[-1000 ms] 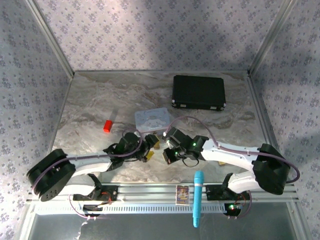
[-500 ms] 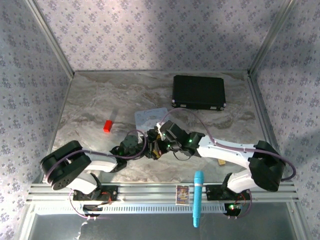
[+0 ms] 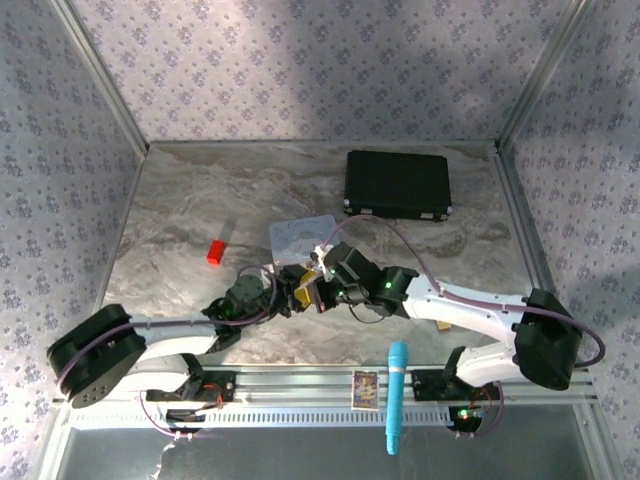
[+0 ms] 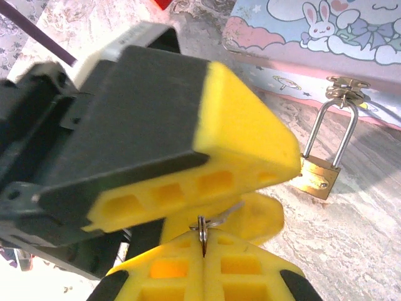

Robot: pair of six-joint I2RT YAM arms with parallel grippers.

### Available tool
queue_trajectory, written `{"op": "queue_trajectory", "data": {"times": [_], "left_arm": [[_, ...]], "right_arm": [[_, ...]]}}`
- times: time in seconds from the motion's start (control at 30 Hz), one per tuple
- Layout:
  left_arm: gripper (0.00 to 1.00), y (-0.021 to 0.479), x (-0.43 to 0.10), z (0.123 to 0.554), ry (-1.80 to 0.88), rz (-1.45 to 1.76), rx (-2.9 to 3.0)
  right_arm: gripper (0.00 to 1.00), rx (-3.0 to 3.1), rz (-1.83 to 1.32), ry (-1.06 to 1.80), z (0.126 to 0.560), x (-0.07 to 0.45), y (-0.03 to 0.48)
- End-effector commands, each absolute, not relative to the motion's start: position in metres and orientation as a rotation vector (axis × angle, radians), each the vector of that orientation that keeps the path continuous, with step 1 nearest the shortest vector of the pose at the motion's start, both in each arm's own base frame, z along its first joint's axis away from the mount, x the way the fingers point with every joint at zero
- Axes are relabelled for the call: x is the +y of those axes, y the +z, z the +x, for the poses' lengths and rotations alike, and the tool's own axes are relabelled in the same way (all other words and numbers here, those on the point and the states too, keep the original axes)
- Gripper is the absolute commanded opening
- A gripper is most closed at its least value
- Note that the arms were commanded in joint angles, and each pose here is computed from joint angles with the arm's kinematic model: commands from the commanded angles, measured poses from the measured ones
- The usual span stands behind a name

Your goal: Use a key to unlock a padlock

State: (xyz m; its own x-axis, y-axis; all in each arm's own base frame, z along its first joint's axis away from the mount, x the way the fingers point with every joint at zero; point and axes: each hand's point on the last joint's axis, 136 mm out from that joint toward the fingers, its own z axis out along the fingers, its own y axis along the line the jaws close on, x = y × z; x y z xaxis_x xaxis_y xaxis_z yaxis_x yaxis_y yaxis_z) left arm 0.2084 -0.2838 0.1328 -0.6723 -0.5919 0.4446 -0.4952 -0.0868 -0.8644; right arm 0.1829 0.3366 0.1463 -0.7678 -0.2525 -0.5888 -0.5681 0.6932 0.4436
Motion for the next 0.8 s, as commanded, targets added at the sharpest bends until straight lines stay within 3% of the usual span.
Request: {"op": "queue_trajectory", "data": {"times": [0.0, 0.2, 0.47, 0.57, 0.77], "left_arm": [[0.44, 0.129, -0.271, 0.211, -1.824, -1.234, 2.061], [0.33, 0.133, -0.256, 0.209, -1.749, -1.218, 2.065], [0.36, 0.147, -0.255, 0.208, -1.724, -1.114, 2.089], [0.44, 0.147, -0.257, 0.208, -1.727, -1.113, 2.094], [0.43, 0.156, -0.263, 0.209, -1.783, -1.087, 2.07]], "right_arm": [[0.0, 2.421, -0.621, 0.843, 0.179, 0.33, 0.143], [0.0, 2.416, -0.62, 0.858, 0.18, 0.33, 0.144], [0.0, 2.379, -0.647, 0.881, 0.18, 0.331, 0.154], [0.0, 2.378, -0.646, 0.892, 0.18, 0.334, 0.154], [0.0, 2.38, -0.67, 0.894, 0.18, 0.34, 0.153]]}}
